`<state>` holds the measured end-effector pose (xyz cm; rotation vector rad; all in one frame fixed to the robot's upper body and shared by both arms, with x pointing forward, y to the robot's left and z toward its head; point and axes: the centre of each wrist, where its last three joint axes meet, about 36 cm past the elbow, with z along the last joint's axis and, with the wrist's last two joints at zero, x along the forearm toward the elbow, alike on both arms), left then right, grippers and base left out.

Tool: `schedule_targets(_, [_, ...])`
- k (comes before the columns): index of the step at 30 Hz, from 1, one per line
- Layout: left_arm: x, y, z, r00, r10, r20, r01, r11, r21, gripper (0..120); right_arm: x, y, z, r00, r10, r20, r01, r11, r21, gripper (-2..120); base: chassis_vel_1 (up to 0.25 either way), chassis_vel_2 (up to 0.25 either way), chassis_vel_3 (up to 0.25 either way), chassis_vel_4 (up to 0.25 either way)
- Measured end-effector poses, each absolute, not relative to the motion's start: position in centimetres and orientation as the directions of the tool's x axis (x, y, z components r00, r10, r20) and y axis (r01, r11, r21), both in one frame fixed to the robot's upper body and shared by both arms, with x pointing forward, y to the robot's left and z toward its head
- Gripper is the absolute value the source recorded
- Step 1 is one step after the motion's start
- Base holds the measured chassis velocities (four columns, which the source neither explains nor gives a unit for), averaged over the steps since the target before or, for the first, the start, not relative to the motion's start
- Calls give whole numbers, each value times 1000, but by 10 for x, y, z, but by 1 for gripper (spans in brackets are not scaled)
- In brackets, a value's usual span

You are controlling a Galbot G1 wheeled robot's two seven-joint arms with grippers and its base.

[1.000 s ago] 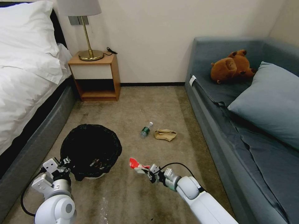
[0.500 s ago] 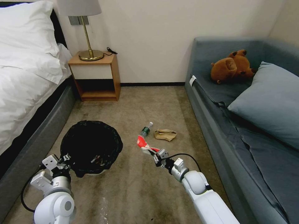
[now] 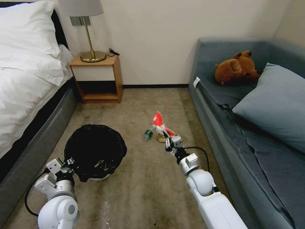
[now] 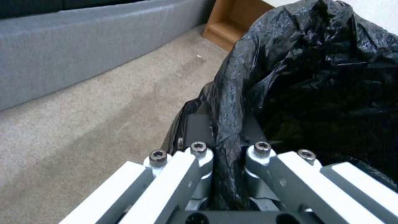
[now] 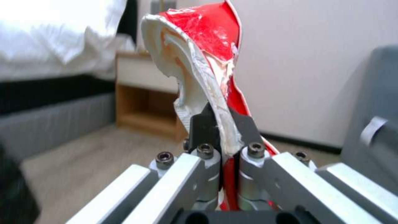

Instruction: Pick up the trash bin, then pick up the garbage on the floor and place it into the trash bin.

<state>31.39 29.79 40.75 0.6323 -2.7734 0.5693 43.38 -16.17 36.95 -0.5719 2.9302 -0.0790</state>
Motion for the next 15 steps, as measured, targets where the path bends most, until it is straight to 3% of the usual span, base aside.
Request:
schedule_targets(3, [315,296,401,-874,-362,324,-461,829,-316,4,434,-146,399,-912,-363,-193,-359,932,-60,0,0,0,0,0])
schedule_targets(15, [317,287,392,-873,-353,337,-459,830,-318,4,436,-90,439,-866,-435,-246,-440,897,-39,0,0,0,0,0])
